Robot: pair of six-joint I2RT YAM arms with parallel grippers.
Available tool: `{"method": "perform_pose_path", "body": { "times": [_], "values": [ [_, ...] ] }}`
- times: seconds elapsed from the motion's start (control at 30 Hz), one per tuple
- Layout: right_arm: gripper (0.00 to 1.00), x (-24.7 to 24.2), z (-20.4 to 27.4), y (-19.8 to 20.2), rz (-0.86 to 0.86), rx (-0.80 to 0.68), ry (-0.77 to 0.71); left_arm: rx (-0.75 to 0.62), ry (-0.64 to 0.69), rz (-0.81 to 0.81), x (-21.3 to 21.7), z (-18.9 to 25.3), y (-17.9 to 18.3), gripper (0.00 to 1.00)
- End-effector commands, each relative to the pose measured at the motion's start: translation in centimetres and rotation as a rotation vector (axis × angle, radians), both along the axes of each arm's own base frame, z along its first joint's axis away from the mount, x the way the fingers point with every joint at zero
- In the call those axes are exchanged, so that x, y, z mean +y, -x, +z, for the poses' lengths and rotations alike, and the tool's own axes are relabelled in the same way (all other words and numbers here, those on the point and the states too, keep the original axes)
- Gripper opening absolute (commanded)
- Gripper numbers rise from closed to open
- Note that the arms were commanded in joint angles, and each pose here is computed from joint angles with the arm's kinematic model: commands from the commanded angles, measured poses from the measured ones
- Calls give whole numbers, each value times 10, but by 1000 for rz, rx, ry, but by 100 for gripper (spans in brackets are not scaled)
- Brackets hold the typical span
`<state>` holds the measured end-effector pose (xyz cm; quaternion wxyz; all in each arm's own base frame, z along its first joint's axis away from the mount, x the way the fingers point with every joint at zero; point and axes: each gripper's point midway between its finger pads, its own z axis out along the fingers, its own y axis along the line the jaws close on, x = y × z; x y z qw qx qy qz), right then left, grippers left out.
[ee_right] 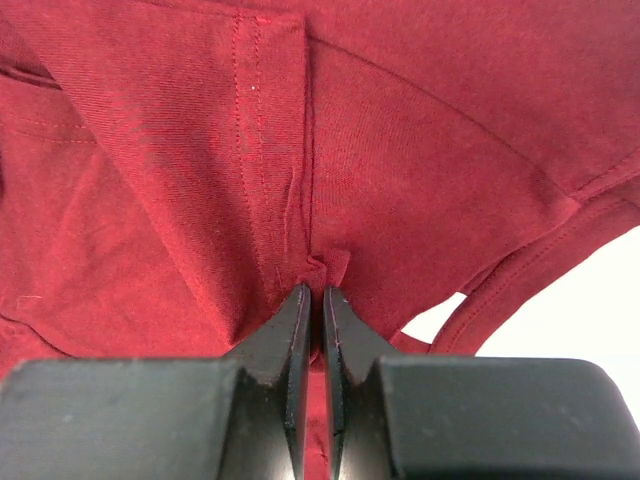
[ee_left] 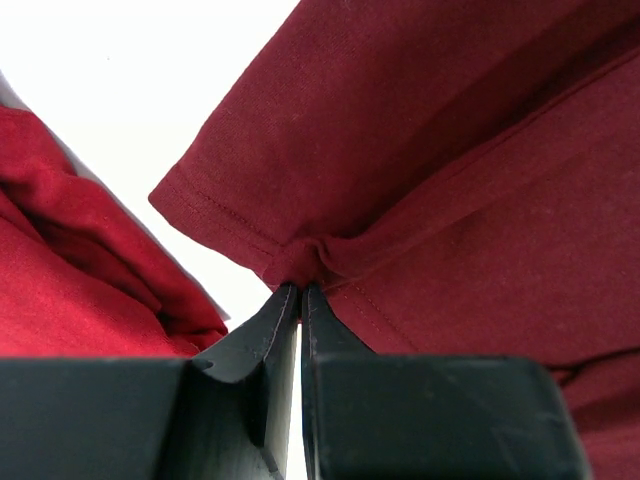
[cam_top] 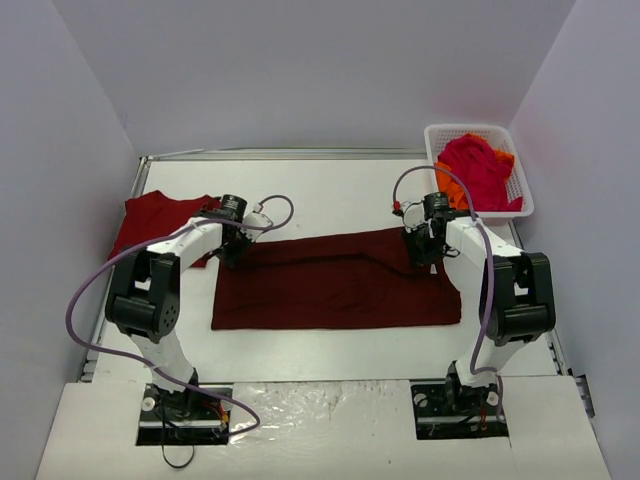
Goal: Fold and stack the t-shirts
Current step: Fold the other side of the tshirt into a rectangle
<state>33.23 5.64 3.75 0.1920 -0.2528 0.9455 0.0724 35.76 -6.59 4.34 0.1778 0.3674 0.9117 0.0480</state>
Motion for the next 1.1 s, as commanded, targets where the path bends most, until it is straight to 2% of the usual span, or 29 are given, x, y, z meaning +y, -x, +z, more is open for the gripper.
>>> {"method": "perform_pose_path", "body": {
  "times": [0.0, 0.07, 0.13, 0.5, 0.57, 0.8, 1.07],
  "values": [
    [0, -3, -8, 10, 8, 48, 10, -20, -56, -15, 4, 1, -2, 2],
    [0, -4, -13, 11, 8, 62, 12, -24, -66, -19, 4, -1, -3, 4],
    [0, -4, -15, 11, 9, 68, 15, -38, -86, -20, 4, -1, -4, 13],
    [0, -3, -26, 11, 9, 104, 19, -117, -203, -22, 14, 16, -11, 29],
    [0, -2, -27, 12, 10, 107, 19, -137, -222, -21, 16, 24, -13, 36],
    [0, 1, -28, 15, 26, 115, 21, -222, -258, -2, 25, 67, -16, 41],
    [0, 5, -34, 20, 39, 137, 10, -268, -90, 13, 2, 114, -14, 45]
  ]
}}
